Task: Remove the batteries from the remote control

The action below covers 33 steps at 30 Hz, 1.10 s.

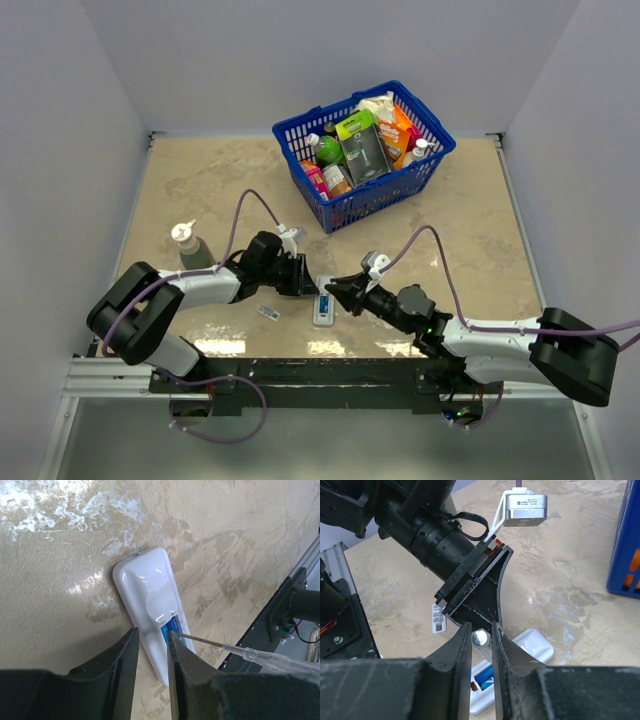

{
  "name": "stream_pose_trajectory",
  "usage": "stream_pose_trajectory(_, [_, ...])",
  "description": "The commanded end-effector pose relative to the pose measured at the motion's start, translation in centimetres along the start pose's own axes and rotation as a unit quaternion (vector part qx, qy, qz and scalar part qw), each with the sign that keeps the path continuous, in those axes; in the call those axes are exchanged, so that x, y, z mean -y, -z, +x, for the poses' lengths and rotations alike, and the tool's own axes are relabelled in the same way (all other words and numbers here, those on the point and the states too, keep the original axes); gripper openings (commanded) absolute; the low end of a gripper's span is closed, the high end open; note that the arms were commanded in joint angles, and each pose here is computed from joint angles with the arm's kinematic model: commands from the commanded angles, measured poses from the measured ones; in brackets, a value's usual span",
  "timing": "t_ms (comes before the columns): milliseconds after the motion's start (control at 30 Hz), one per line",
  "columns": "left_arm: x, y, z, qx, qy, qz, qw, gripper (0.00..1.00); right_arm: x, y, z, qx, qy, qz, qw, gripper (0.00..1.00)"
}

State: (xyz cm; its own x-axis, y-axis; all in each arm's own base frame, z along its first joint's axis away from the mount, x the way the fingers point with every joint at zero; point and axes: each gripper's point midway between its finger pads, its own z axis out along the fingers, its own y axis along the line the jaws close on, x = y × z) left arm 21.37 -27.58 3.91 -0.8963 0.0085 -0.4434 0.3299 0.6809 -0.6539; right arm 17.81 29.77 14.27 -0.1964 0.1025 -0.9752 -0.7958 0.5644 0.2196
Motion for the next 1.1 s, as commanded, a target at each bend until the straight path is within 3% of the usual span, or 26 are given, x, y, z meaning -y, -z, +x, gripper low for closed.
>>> stream_pose_trajectory(0, [0.3, -0.3, -0.1, 0.003, -0.005, 0.012, 1.0, 0.34, 0.1, 1.3, 6.7, -0.136, -0.006, 0.001, 0.991, 0.15])
stream_pose_trajectory(500, [-1.5, -1.1, 1.2, -0.013, 0.002, -0.014, 1.0, 0.31, 1.1, 2.1, 8.6, -0.138, -0.067, 0.041, 0.987, 0.14])
stream_pose_trajectory(867, [-1.2, -0.8, 1.7, -0.016, 0.01, -0.004, 1.0, 0.3, 0.1, 0.8, 9.7, -0.174, -0.026, 0.001, 0.984, 0.12])
stream_pose_trajectory(1067, [-1.5, -0.9, 1.8, -0.018, 0.014, -0.01, 1.0, 0.29, 1.2, 1.8, 10.7, -0.177, -0.07, 0.047, 0.981, 0.12])
